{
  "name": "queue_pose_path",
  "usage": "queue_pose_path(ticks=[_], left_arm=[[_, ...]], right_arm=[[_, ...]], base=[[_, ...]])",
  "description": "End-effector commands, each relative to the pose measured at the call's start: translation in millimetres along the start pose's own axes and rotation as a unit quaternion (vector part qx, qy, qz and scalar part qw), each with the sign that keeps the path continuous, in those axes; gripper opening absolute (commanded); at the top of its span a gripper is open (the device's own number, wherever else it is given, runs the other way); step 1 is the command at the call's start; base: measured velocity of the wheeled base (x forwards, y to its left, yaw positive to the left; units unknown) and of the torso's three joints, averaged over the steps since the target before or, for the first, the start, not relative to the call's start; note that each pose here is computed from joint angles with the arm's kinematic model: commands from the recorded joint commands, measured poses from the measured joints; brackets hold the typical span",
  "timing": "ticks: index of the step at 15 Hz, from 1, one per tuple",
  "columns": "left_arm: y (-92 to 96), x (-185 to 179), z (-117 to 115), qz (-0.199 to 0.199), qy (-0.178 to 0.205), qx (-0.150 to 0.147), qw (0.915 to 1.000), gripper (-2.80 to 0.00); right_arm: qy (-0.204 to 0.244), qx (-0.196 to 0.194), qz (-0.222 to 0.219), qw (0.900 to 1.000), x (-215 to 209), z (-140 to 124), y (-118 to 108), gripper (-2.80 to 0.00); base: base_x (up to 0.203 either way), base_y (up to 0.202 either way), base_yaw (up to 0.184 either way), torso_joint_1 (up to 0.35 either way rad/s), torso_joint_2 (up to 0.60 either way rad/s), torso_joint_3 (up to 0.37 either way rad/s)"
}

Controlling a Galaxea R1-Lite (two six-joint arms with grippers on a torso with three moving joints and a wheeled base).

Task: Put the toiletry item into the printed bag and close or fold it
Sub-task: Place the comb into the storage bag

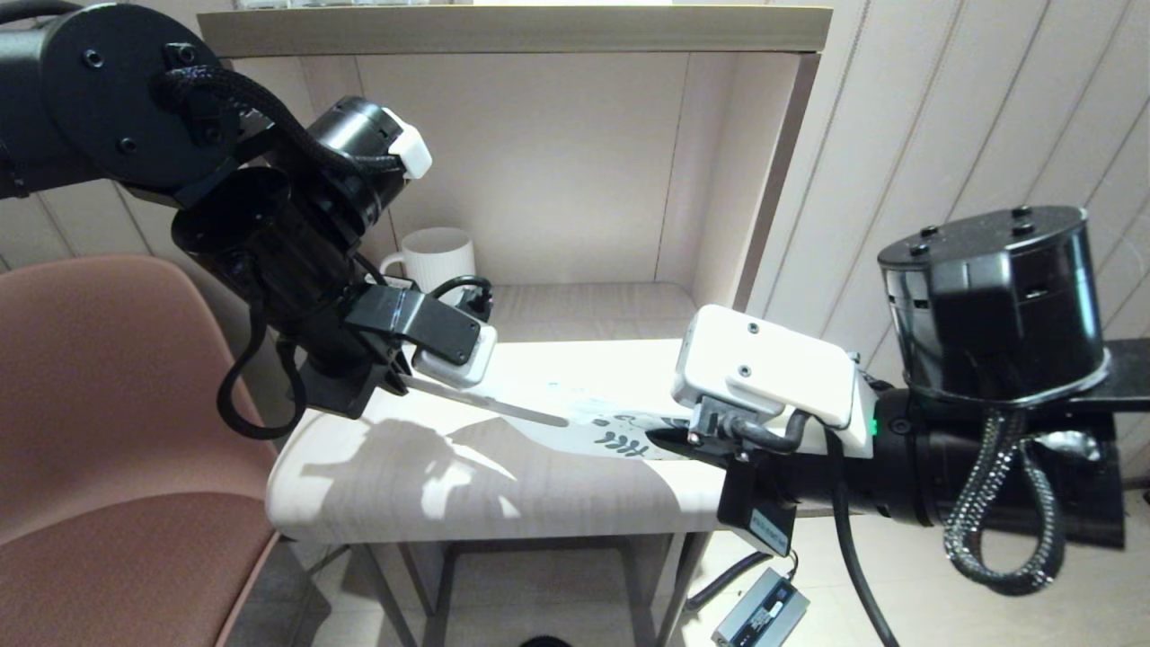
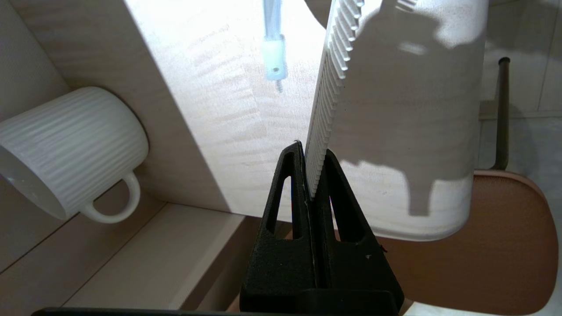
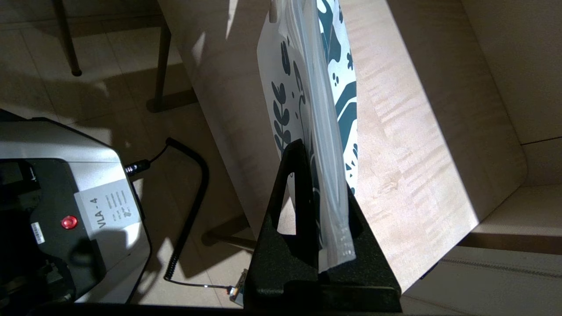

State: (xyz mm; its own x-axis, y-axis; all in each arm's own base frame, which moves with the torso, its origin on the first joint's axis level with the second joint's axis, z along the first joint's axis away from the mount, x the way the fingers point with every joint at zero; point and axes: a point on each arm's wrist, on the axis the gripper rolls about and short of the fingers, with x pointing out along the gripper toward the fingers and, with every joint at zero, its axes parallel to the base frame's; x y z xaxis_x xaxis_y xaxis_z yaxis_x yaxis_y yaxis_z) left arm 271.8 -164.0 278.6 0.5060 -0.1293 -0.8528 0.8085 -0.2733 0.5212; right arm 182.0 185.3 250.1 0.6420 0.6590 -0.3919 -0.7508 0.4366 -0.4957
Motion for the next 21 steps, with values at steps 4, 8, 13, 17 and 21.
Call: queue_pose_path(ticks=[4, 8, 13, 17, 21], left_arm=[[-7.2, -26, -5, 0.02, -0.006, 0.0, 0.9998, -2.8], [-13.1, -39, -8, 0.022, -0.008, -0.001, 0.9997, -2.8], [-7.0, -27, -5, 0.024, -0.005, -0.001, 0.9997, -2.8], [-0.7, -5, 0, 0.008, 0.001, -0.001, 1.0, -2.8], [3.9, 6, 6, 0.011, -0.003, 0.0, 0.9999, -2.8]], right_arm=[[-0.001, -0.001, 0.002, 1.0, -2, -1, 2, -2.8], [-0.001, 0.0, 0.003, 1.0, -3, -1, 3, -2.8], [-0.004, -0.002, 0.006, 1.0, -3, 0, 4, -2.8], [-0.01, -0.006, 0.014, 1.0, -3, 4, 9, -2.8], [-0.009, -0.007, 0.019, 1.0, -2, 4, 11, -2.8]], base=[[0.0, 0.0, 0.0, 0.0, 0.0, 0.0], [0.0, 0.0, 0.0, 0.0, 0.0, 0.0], [0.0, 0.0, 0.0, 0.0, 0.0, 0.0], [0.0, 0.0, 0.0, 0.0, 0.0, 0.0], [0.0, 0.0, 0.0, 0.0, 0.0, 0.0]])
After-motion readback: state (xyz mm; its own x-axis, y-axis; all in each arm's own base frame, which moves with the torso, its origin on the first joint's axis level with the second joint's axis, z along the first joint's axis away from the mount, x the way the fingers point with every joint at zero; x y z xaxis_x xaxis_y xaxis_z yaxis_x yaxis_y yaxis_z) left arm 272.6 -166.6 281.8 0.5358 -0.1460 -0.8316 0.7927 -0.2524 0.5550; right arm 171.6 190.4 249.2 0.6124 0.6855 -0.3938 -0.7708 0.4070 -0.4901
